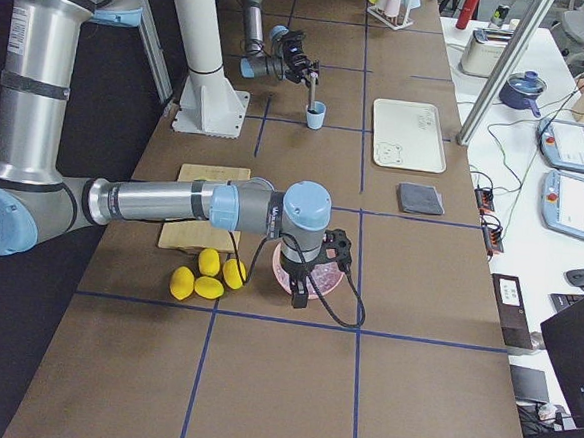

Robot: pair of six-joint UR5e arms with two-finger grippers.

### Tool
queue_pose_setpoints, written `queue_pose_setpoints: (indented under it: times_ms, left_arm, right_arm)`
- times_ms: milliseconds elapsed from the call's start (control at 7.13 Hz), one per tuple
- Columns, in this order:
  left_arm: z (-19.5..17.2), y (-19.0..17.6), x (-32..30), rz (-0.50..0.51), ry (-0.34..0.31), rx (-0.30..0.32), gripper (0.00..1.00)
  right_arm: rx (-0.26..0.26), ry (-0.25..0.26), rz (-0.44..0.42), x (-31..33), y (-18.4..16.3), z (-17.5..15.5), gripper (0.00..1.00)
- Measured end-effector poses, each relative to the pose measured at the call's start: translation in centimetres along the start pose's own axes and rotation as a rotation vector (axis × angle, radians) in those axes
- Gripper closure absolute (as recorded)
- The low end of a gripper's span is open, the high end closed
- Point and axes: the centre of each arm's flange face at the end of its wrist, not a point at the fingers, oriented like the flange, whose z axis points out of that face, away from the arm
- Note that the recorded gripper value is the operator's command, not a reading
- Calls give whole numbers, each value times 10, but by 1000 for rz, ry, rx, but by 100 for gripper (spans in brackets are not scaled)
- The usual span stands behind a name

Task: Mash ice and strawberries in cup
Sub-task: 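Position the pestle upright above the cup with the left gripper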

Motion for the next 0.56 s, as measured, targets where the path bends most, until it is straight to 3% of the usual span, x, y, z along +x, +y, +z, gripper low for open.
queue_pose_setpoints:
  times_ms: [561]
  left_arm:
    - [-1, 4, 0, 4, 0, -8, 96]
  right_arm:
    - [-2, 0, 3, 1, 0, 1, 0]
